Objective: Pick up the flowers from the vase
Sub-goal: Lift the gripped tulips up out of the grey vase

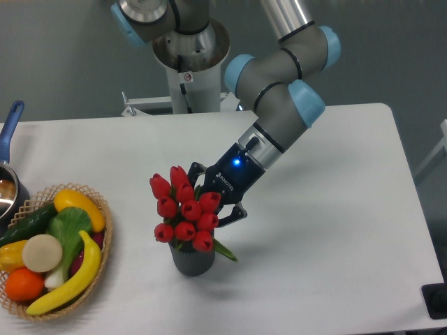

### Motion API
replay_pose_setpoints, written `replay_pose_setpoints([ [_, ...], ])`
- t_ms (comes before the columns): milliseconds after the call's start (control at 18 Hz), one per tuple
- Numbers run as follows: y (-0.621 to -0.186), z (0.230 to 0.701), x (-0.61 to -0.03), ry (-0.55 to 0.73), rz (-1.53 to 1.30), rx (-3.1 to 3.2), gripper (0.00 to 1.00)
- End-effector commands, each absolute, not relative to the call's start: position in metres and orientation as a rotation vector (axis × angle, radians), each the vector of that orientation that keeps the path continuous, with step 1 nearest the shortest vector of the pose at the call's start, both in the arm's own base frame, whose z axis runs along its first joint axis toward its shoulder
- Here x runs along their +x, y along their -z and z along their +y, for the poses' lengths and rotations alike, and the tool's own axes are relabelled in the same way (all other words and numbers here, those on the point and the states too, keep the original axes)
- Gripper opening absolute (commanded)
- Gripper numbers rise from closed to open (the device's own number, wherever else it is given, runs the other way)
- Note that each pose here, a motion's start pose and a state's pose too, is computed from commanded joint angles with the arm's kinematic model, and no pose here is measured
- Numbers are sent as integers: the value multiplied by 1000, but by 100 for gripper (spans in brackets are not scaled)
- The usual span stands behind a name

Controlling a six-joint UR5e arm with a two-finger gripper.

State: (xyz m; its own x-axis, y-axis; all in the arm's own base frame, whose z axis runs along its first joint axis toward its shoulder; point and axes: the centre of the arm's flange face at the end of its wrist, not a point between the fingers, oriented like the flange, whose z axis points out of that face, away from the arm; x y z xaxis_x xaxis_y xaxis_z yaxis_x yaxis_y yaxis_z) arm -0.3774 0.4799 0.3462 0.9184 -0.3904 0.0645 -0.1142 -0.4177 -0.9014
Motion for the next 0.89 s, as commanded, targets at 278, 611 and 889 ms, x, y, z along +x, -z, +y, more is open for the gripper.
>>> replay_pose_setpoints([
  [278,-390,472,-373,330,262,-1996,45],
  [611,-429,468,-368,333,197,-1989,45],
  [889,-461,467,-365,327,156,-1980,45],
])
